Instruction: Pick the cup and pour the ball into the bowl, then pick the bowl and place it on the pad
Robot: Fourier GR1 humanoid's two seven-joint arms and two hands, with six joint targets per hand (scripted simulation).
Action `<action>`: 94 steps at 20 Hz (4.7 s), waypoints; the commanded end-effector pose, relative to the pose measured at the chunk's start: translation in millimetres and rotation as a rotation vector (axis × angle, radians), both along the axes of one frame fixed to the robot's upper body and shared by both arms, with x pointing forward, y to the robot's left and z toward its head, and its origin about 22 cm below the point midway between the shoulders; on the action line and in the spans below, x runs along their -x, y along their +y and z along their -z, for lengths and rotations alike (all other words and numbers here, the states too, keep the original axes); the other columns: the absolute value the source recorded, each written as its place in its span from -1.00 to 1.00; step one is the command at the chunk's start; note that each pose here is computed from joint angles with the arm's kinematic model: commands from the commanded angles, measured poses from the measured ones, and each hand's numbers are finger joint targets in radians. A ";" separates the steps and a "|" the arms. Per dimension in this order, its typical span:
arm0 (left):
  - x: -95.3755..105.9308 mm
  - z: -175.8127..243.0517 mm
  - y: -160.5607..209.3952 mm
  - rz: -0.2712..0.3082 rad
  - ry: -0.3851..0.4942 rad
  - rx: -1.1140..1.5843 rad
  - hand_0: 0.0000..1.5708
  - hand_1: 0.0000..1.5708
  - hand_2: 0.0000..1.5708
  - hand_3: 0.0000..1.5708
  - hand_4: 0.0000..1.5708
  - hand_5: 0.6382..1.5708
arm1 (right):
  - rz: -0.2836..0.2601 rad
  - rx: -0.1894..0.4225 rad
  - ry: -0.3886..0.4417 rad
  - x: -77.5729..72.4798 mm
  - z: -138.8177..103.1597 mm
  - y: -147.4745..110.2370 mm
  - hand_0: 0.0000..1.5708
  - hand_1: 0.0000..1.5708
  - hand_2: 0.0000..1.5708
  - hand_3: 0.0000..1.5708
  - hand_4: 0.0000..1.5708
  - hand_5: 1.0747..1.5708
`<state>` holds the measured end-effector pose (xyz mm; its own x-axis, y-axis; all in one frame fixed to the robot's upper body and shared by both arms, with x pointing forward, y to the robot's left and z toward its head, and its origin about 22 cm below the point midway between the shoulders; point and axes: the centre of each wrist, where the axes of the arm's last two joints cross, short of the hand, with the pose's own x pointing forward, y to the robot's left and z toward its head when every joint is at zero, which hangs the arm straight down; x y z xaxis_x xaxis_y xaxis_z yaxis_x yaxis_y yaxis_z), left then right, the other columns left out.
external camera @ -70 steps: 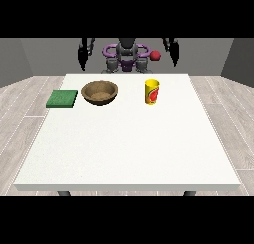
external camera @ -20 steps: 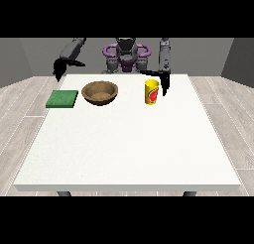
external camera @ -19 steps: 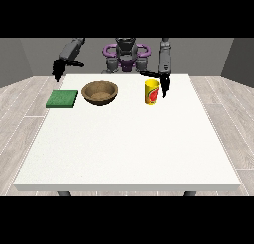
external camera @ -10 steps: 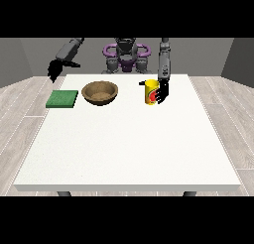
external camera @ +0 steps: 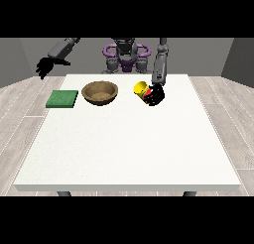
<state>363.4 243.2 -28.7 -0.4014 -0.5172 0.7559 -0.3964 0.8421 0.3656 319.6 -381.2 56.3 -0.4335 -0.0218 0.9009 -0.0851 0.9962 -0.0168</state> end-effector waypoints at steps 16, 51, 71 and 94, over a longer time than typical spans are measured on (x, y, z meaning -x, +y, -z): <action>-9.6 -31.8 -104.9 0.077 0.257 -0.539 0.74 0.74 1.00 1.00 0.42 0.99 | 0.242 -0.044 0.373 58.4 92.8 -61.5 -1.00 -1.00 -1.00 -1.00 -1.00 0.95; 40.3 -60.2 -235.8 0.047 -0.017 -1.423 -1.00 -1.00 1.00 1.00 0.58 0.63 | 0.149 -0.040 0.315 -13.3 52.3 -36.5 -1.00 -1.00 -1.00 -0.76 -1.00 0.80; 28.5 -119.9 -226.9 0.078 -0.049 -1.318 -1.00 -1.00 1.00 1.00 0.69 0.56 | 0.179 -0.096 0.466 10.1 86.2 -38.9 -1.00 -1.00 -1.00 -1.00 -0.40 0.95; -5.9 -90.2 -77.1 0.294 0.154 0.083 -1.00 -1.00 -1.00 -1.00 -1.00 0.91 | 0.089 -0.163 0.342 -30.2 65.5 23.3 -1.00 -1.00 -1.00 -1.00 -0.58 0.95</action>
